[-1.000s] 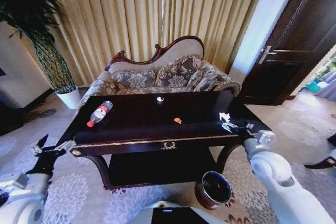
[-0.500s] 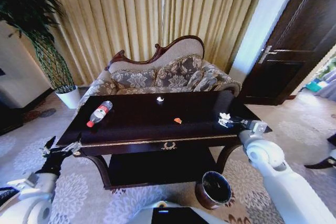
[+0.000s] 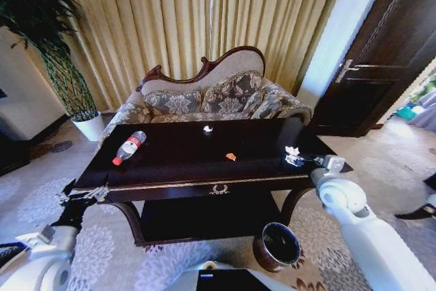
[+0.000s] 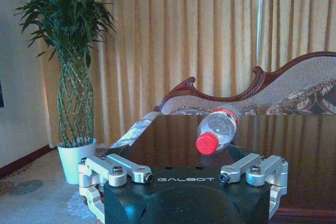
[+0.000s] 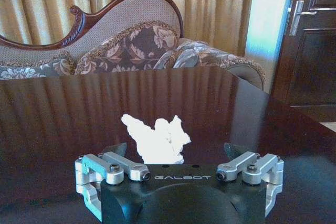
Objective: Move to the front of the table and place the trash on the table into the trash bin.
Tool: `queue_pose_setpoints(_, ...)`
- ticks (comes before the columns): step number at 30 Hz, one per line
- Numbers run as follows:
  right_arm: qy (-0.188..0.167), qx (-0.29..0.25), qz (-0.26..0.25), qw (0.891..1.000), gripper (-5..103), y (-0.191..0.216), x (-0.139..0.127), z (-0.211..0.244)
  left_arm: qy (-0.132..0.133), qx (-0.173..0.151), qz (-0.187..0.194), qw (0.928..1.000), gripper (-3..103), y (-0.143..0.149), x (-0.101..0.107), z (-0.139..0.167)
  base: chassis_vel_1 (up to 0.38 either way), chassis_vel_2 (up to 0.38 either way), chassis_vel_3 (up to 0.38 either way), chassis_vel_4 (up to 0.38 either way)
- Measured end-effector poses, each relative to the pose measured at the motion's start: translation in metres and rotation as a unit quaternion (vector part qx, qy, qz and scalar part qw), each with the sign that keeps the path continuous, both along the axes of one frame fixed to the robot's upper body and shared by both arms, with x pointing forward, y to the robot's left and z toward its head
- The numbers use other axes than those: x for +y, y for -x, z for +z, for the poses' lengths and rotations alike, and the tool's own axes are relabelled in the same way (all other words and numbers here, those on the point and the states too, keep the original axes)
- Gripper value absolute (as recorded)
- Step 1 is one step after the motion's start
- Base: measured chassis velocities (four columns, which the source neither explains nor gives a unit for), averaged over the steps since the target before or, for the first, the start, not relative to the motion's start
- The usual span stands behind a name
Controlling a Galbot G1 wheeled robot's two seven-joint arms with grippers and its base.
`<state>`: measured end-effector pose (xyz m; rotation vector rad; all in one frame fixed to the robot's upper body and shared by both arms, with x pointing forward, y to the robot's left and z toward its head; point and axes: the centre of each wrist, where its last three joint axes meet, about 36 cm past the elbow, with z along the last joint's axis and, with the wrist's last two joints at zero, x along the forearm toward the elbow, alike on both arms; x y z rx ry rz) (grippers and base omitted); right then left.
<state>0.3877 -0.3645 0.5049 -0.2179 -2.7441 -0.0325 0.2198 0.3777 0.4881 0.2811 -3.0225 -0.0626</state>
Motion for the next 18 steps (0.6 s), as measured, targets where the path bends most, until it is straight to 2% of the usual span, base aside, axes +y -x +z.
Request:
queue_pose_setpoints(4,-0.001,0.000,0.001,1.000,101,-0.0004,0.0008,-0.0011,0.001,0.001,0.000,1.0000,100,0.0006,-0.0009,0.0004,0.000,0.000,0.000,0.000)
queue_pose_setpoints(6,-0.003,-0.002,0.003,1.000,97,-0.0004,0.0015,-0.0017,0.000,0.001,0.000,1.0000,100,0.0009,-0.0005,0.0005,0.000,0.000,0.000,0.000)
queue_pose_setpoints(8,-0.003,-0.003,0.003,1.000,97,-0.0004,0.0015,-0.0018,0.000,0.002,0.000,1.0000,100,0.0014,-0.0005,0.0004,0.000,0.000,0.000,0.000)
queue_pose_setpoints(10,-0.004,-0.004,0.003,1.000,87,0.0003,0.0013,-0.0027,0.000,0.003,-0.001,1.0000,100,0.0028,-0.0014,0.0007,0.000,0.000,0.000,0.000)
queue_pose_setpoints(11,-0.004,-0.004,0.003,1.000,87,0.0003,0.0013,-0.0027,0.000,0.003,-0.001,1.0000,100,0.0028,-0.0014,0.0007,0.000,0.000,0.000,0.000)
queue_pose_setpoints(14,-0.004,-0.005,0.003,1.000,71,0.0014,0.0004,-0.0036,0.001,0.003,-0.002,1.0000,100,0.0037,-0.0022,0.0008,0.000,0.000,0.000,0.000)
queue_pose_setpoints(15,-0.004,-0.005,0.003,1.000,71,0.0014,0.0004,-0.0036,0.001,0.003,-0.002,1.0000,100,0.0037,-0.0022,0.0008,0.000,0.000,0.000,0.000)
queue_pose_setpoints(18,-0.004,-0.005,0.003,1.000,54,0.0029,0.0003,-0.0043,0.002,0.002,-0.003,1.0000,100,0.0035,-0.0027,0.0010,0.000,0.000,0.000,0.000)
